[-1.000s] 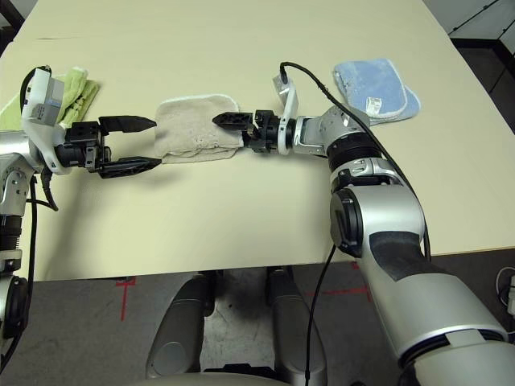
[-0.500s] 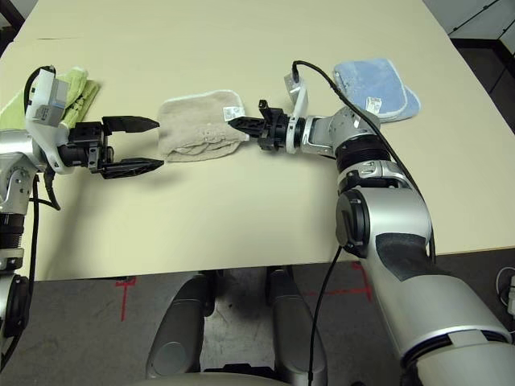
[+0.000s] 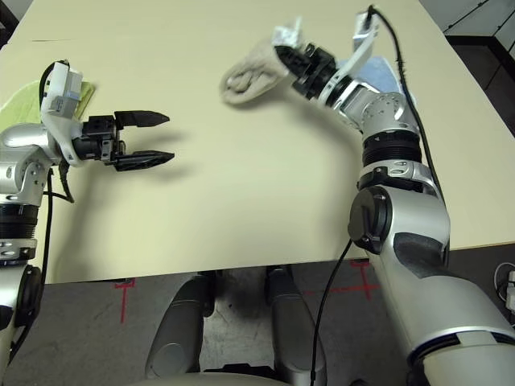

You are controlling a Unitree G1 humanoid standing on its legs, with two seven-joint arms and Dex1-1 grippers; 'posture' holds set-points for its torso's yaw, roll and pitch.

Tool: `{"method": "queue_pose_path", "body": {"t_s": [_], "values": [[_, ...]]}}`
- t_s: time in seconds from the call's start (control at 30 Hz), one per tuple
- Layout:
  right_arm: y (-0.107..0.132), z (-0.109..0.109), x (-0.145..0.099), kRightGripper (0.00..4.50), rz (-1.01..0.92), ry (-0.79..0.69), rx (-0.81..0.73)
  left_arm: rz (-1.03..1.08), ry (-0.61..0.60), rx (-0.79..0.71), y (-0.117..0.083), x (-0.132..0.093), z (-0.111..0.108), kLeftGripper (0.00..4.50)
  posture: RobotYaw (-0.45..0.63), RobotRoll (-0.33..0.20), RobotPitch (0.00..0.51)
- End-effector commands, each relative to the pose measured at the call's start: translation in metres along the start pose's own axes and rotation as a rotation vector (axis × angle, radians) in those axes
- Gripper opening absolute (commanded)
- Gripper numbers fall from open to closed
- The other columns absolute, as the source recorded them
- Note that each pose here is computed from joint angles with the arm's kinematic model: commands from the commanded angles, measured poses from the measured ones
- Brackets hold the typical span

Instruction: Fold the towel and set it aside.

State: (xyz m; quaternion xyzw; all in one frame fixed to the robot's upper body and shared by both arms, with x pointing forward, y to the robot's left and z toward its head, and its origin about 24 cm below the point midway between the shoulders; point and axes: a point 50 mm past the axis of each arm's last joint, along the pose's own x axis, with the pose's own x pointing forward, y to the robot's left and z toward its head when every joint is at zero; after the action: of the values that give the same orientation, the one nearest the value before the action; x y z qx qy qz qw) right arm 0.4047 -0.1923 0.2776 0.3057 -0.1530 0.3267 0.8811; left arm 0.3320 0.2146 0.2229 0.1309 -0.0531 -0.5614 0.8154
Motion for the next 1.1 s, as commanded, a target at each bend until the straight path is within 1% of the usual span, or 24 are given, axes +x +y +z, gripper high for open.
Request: {"method": "queue_pose_path", "body": {"t_s": [0.03,0.13,0.33,0.57,0.9,1.1], "values": [[-0.005,0.02,-0.006,0.01,-0.036,-0.094,-0.126,0.036,-0.008,0.059,0.004,0.001,-0.005,4.5,0.01,0.0,0.261],[-0.01,0.025,-0.01,0.01,-0.065,-0.115,-0.2,0.053,-0.018,0.074,0.007,0.004,-0.007,4.5,0.0,0.0,0.259],[-0.023,0.03,-0.021,0.01,-0.172,-0.156,-0.269,0.067,-0.025,0.085,0.011,0.007,-0.01,4.5,-0.01,0.0,0.26],[-0.037,0.023,-0.033,0.01,-0.251,-0.16,-0.299,0.055,-0.019,0.083,0.012,0.007,-0.01,4.5,-0.01,0.0,0.259],[-0.041,0.021,-0.035,0.01,-0.276,-0.165,-0.31,0.053,-0.011,0.086,0.013,0.007,-0.007,4.5,0.0,0.0,0.258],[-0.051,0.019,-0.046,0.01,-0.335,-0.163,-0.316,0.056,-0.009,0.085,0.012,0.006,-0.006,4.5,0.0,0.0,0.254]]}}
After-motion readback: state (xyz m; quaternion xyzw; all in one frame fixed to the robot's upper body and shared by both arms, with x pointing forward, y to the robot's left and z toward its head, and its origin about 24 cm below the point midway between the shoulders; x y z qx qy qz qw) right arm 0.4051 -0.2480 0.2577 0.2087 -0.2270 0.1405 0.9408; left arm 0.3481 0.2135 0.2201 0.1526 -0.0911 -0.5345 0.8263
